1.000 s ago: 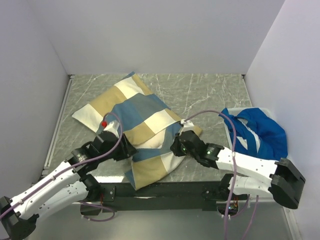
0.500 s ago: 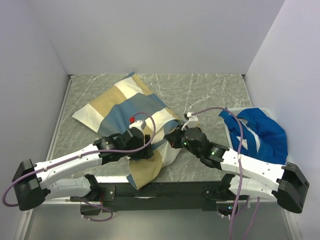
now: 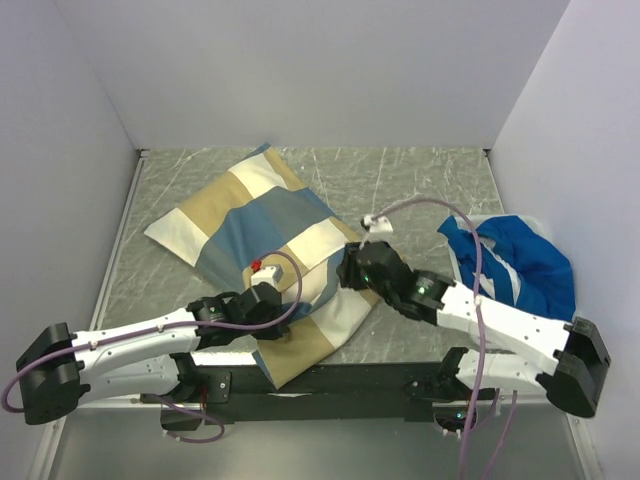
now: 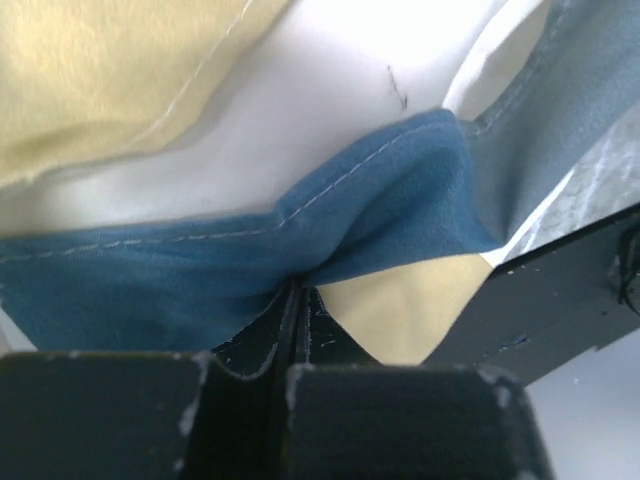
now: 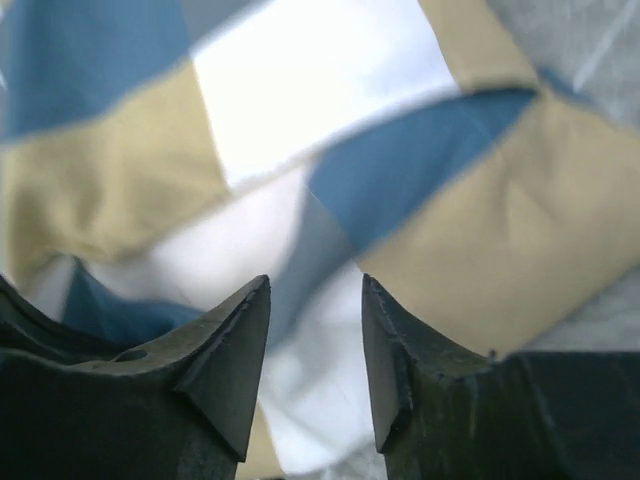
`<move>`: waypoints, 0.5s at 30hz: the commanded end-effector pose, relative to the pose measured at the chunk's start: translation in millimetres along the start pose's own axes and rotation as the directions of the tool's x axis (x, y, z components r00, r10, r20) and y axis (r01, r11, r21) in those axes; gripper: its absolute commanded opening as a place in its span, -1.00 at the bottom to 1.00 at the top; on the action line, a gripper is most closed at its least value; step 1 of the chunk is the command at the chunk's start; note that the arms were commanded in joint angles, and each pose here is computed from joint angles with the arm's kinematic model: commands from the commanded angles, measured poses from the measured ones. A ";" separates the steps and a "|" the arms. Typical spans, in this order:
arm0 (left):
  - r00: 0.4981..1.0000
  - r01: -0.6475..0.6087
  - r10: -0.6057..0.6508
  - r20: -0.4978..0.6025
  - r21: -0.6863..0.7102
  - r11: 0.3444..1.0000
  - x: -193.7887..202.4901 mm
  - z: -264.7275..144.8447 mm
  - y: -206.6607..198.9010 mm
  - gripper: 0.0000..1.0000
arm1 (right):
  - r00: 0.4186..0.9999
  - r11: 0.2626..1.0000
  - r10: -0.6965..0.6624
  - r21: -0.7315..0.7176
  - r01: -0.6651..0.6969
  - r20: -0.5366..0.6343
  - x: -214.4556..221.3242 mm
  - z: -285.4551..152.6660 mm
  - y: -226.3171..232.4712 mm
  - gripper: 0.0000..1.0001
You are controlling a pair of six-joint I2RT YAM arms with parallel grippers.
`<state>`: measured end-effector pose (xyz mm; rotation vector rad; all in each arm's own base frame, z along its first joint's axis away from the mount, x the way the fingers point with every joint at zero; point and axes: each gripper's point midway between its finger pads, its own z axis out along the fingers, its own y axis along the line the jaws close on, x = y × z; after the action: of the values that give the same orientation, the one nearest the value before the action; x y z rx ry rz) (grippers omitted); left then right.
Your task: Put the pillow into the pillowcase
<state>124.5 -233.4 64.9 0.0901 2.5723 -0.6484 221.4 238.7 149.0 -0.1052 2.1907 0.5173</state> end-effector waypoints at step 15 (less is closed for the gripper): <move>0.999 0.049 -0.049 -0.002 0.055 0.997 6.2 -2.6 -9.3 -0.81 | 0.955 0.958 -0.216 0.146 0.248 -0.205 22.0 64.0 3.7 0.03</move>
<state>120.6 -234.7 64.6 0.0300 2.5592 -0.7063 252.5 266.4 93.8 -0.3199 2.3777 0.1860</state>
